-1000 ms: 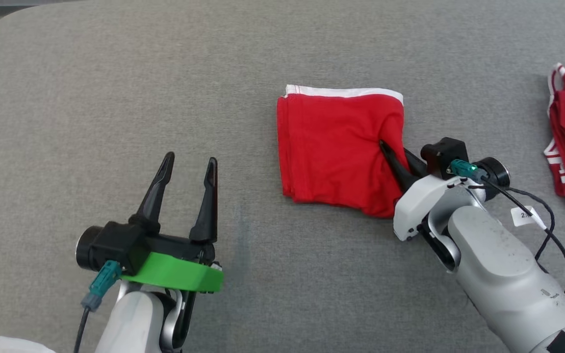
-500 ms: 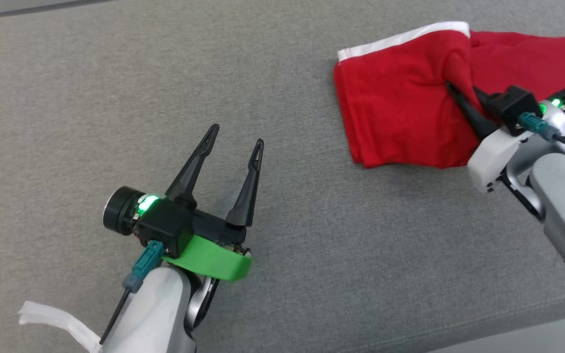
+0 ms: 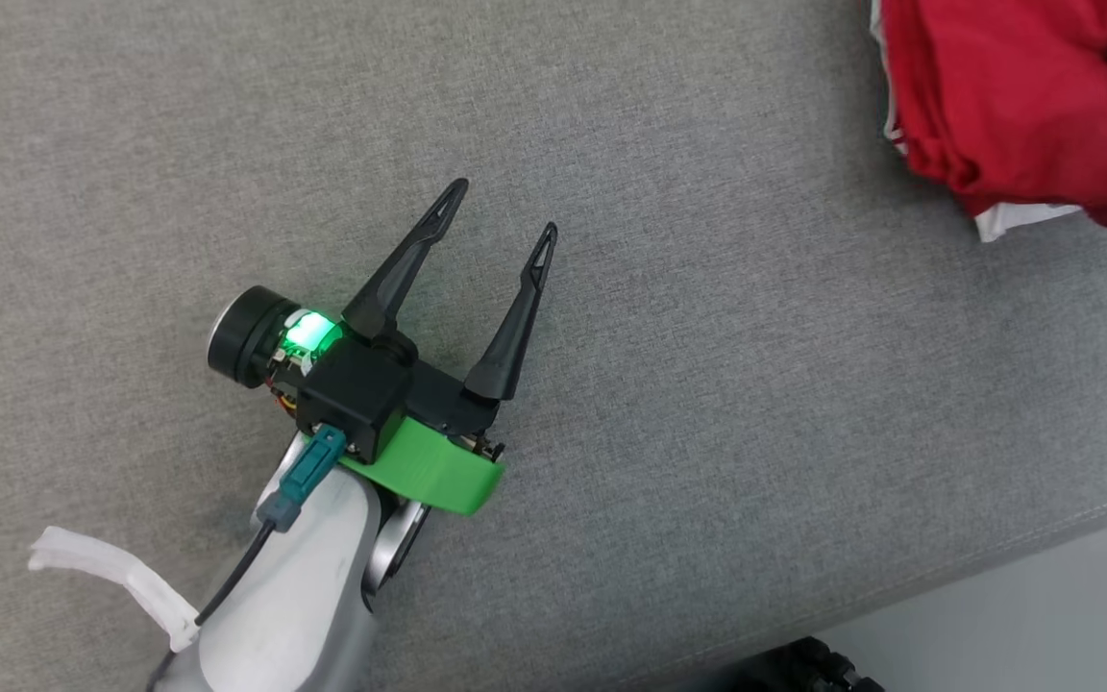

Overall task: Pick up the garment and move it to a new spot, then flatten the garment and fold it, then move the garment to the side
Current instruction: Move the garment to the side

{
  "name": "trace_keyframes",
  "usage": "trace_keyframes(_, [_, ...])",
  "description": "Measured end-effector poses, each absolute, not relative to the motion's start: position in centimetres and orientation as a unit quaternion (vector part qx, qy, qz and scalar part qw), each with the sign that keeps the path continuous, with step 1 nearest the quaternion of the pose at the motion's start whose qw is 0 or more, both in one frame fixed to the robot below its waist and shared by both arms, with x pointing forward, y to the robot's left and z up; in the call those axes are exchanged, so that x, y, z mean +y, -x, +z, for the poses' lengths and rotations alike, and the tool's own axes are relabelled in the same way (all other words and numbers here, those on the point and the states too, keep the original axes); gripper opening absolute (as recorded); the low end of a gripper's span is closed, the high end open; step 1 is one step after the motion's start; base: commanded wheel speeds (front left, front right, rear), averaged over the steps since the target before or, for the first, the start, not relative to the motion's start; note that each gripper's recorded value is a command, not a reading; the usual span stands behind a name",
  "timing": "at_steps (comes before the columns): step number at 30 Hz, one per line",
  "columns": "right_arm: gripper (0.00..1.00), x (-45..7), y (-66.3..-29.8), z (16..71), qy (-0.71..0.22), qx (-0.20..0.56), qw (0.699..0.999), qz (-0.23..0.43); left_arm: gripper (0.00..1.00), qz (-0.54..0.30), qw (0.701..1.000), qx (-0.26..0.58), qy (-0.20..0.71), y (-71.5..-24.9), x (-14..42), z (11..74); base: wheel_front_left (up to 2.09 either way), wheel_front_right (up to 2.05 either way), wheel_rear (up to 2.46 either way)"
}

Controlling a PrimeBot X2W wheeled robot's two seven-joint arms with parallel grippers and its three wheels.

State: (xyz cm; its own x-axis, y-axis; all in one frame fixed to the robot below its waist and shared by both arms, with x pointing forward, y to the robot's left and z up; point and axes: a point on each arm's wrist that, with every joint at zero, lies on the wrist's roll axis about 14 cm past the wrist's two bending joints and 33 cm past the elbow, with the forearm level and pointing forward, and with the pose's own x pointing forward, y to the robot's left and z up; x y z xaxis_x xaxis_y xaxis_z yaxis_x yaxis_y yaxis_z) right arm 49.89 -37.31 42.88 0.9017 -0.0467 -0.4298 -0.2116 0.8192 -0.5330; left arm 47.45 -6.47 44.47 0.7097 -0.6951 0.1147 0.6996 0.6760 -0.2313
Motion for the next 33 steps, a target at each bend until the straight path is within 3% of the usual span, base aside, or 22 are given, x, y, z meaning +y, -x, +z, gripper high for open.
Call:
trace_keyframes(6, [0.00, -40.1, -49.7, 40.1, 0.323, 0.267, 0.907, 0.029, 1.00, -0.376, 0.916, 0.009, 0.143, -48.2, -6.4, 42.3, 0.00, 0.00, 0.00])
trace_keyframes(16, [0.00, -40.1, -51.8, 39.6, 0.331, 0.260, 0.907, 0.028, 1.00, -0.352, 0.925, 0.014, 0.141, -48.7, -4.7, 42.0, 0.00, 0.00, 0.00])
trace_keyframes(17, [0.34, -40.1, -51.8, 39.7, 0.332, 0.260, 0.906, 0.029, 1.00, -0.351, 0.925, 0.013, 0.141, -48.7, -4.7, 42.1, 0.00, 0.00, 0.00])
trace_keyframes(18, [0.80, -40.0, -51.8, 39.8, 0.333, 0.258, 0.907, 0.030, 1.00, -0.350, 0.926, 0.012, 0.142, -48.7, -4.7, 42.3, 0.00, 0.00, 0.00])
trace_keyframes(19, [1.00, -40.0, -51.8, 40.0, 0.334, 0.256, 0.907, 0.031, 1.00, -0.350, 0.926, 0.010, 0.142, -48.6, -4.7, 42.5, 0.00, 0.00, 0.00])
trace_keyframes(27, [1.00, -40.4, -51.3, 42.4, 0.336, 0.242, 0.910, 0.018, 1.00, -0.340, 0.930, -0.001, 0.141, -48.3, -4.3, 44.4, 0.00, 0.00, 0.00])
trace_keyframes(33, [1.00, -40.2, -51.8, 47.2, 0.321, 0.185, 0.929, -0.002, 1.00, -0.322, 0.936, -0.016, 0.141, -47.5, -3.2, 46.6, 0.00, 0.00, 0.00])
